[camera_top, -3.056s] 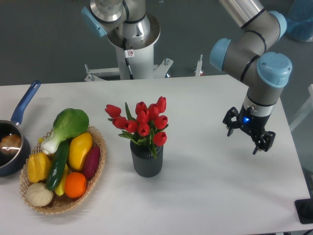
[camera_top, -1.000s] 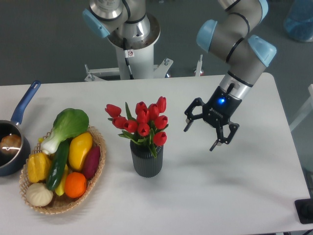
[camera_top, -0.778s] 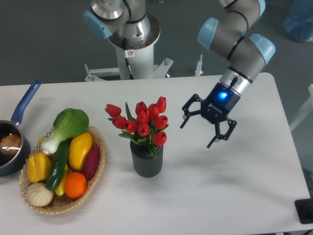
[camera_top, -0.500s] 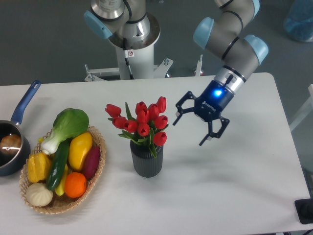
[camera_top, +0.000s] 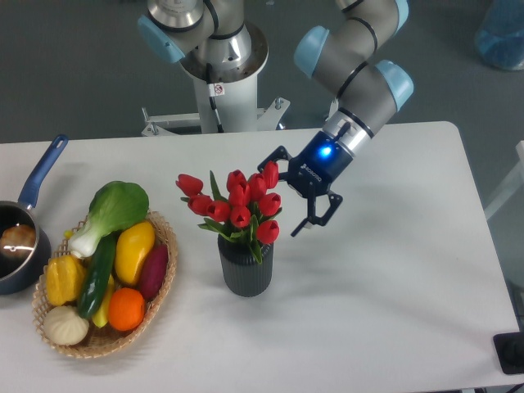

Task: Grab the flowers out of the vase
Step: 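Lower the gripper around the tulip stems and close it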

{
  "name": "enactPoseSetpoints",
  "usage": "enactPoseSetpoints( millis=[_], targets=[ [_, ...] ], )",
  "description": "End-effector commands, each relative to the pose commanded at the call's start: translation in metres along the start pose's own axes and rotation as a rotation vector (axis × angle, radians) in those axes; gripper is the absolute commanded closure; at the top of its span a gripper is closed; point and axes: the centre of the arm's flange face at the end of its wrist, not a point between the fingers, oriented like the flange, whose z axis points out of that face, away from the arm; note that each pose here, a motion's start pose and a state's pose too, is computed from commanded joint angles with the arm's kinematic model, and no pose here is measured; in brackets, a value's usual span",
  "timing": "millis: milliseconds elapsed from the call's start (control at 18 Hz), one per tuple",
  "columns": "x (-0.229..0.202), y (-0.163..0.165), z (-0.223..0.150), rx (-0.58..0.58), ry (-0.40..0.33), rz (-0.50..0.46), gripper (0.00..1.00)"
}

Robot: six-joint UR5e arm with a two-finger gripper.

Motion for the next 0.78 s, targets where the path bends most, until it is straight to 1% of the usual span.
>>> enactPoseSetpoints(
  millis=[222, 500, 667, 778],
  targets=[
    [0.001, -0.006, 0.001, 0.062, -0.001, -0.002, 0.0],
    [0.004, -0.015, 0.009, 0.097, 0.014, 0.01, 0.19],
    [0.004, -0.016, 0.009, 0.106, 0.012, 0.012, 0.36],
    [0.004, -0.016, 0.009, 0.106, 0.012, 0.012, 0.56]
  ],
)
